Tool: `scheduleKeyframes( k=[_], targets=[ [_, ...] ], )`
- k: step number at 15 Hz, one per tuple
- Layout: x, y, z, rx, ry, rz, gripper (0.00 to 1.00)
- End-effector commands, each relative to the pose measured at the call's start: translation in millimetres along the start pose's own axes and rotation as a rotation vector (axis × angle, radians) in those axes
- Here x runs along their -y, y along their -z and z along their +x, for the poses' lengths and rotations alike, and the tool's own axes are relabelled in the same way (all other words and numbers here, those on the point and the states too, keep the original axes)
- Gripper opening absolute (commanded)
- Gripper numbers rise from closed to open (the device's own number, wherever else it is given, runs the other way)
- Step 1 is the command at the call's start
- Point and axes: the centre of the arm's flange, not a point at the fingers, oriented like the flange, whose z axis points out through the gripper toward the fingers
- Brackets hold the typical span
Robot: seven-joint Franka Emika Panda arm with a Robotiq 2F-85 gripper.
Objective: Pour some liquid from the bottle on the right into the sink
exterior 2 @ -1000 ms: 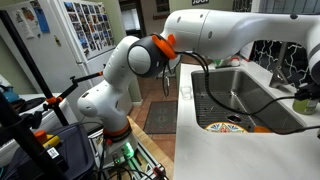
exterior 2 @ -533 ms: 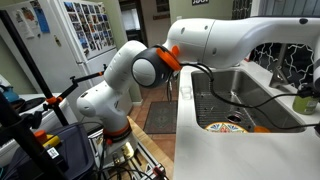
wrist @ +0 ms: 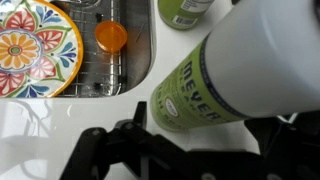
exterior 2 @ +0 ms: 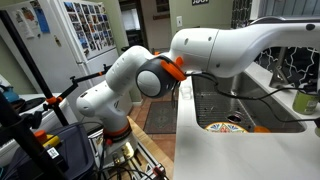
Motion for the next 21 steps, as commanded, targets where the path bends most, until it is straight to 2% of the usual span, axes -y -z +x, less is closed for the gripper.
scheduleKeyframes(
  k=[1,8,10,11,13,15,19,21],
  targets=[
    [26,-9,9,0.078,-0.048,-0.002,1.00],
    [31,-25,8,0.143,-0.041,-0.007,0.99],
    [31,-27,10,0.148,-0.043,-0.013,0.74],
    [31,-27,10,0.151,-0.043,-0.016,0.70],
    [31,-28,11,0.155,-0.044,-0.023,0.52],
    [31,-28,11,0.156,-0.041,-0.033,0.40],
    [29,-23,7,0.161,-0.027,-0.069,0.38],
    [25,-13,0,0.129,0.008,-0.093,0.38]
  ],
)
